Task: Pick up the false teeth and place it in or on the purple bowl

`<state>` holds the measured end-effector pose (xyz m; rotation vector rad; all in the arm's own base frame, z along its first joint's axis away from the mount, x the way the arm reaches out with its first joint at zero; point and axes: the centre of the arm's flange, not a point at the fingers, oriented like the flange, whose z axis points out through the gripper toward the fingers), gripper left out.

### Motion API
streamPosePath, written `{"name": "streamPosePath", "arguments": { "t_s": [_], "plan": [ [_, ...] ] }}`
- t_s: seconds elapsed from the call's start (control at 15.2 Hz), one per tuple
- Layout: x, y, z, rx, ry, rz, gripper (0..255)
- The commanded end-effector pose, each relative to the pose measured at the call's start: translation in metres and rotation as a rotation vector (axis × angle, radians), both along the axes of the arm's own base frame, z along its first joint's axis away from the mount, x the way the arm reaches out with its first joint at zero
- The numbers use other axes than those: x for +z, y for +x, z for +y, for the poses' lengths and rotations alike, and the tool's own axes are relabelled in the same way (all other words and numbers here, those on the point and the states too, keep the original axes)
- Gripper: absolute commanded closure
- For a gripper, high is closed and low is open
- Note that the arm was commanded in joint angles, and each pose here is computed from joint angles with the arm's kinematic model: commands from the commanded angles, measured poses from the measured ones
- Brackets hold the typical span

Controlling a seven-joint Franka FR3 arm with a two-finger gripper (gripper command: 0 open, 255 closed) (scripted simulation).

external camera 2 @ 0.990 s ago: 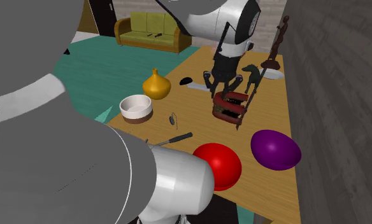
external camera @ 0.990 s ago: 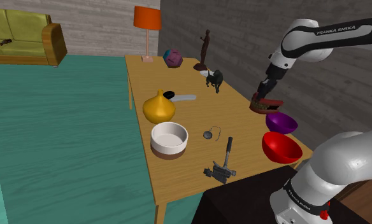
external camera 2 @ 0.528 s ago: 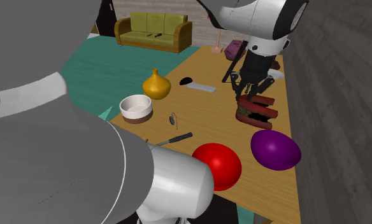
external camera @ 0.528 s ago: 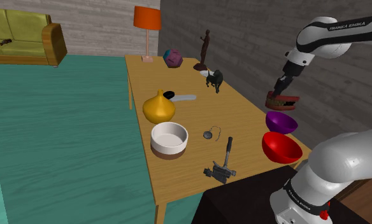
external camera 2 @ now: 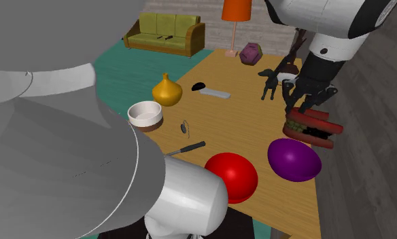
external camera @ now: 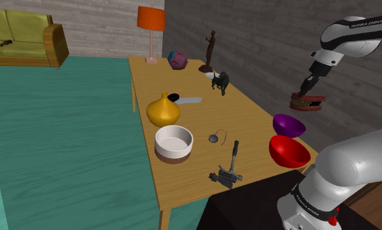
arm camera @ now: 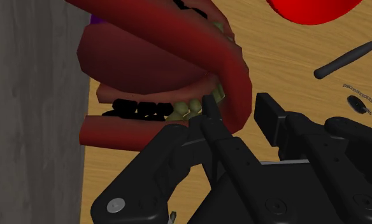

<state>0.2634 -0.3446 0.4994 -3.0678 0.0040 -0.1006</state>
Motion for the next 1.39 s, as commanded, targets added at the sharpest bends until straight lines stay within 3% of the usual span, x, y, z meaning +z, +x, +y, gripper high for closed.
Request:
{"name": "streamPosePath", "arguments": {
  "t_s": [0.0, 1.32],
  "plan": [
    [-0.003, -0.004, -0.010, 0.001, -0.001, 0.000, 255],
    [-0.112, -0.004, -0.010, 0.001, -0.001, 0.000, 255]
  ]
}}
